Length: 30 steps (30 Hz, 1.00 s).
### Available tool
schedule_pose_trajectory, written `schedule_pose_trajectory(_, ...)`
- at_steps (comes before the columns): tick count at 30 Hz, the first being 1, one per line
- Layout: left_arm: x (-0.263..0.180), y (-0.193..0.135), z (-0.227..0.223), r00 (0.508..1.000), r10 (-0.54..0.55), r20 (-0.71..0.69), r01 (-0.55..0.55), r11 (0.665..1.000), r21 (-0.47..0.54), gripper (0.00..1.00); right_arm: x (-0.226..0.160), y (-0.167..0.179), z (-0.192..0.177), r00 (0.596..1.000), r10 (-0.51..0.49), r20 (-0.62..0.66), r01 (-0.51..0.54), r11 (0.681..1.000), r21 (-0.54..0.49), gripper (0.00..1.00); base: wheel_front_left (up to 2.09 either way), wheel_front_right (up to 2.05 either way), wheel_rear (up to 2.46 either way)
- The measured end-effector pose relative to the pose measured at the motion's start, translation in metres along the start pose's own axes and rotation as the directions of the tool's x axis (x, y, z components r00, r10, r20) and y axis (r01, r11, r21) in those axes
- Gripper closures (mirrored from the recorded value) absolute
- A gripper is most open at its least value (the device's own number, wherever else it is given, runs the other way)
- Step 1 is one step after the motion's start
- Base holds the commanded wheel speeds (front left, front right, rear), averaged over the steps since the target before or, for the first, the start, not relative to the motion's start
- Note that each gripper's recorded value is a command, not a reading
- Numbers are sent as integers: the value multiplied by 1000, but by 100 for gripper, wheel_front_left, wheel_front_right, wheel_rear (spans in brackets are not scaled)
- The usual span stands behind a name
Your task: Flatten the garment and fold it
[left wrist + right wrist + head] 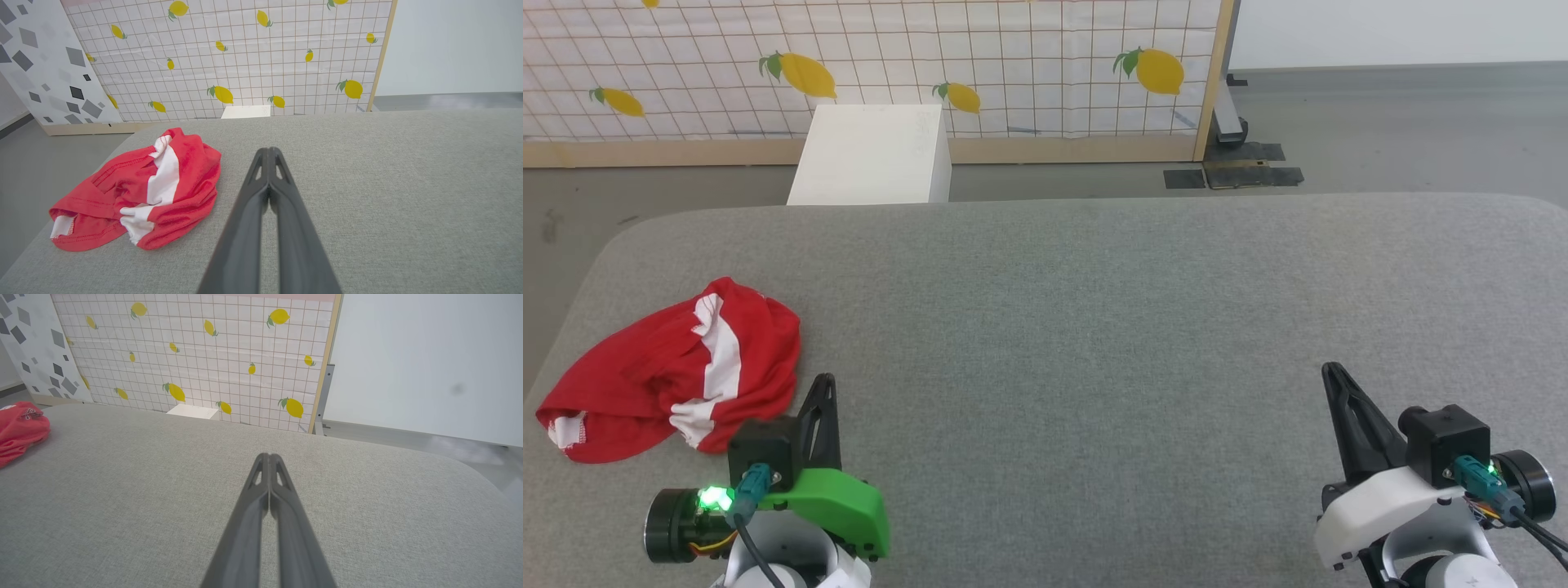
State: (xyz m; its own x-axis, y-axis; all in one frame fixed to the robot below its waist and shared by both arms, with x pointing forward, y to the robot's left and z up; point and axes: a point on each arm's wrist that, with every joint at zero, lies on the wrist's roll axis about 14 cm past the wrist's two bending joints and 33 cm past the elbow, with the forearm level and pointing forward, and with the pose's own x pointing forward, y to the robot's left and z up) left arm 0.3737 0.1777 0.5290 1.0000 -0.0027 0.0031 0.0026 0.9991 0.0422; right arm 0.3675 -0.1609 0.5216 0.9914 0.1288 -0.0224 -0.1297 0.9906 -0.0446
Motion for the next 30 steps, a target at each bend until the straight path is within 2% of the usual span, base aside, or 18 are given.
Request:
schedule_pose_trajectory(17, 0, 0, 0, 1000, 0, 0, 0, 1000, 0, 100, 0, 0, 0, 1000, 0, 0, 0, 1000, 0, 100, 0, 0, 0)
schedule_pose_trajectory(18, 0, 0, 0, 1000, 0, 0, 0, 1000, 0, 0, 0, 0, 0, 1000, 0, 0, 0, 1000, 0, 0, 0, 0, 0)
schedule_pose_trajectory(30, 0, -3, 0, 1000, -8, 4, 8, 1000, -13, 0, -1, -1, -1, 1000, -3, 2, 3, 1000, 15, 0, 0, 0, 0)
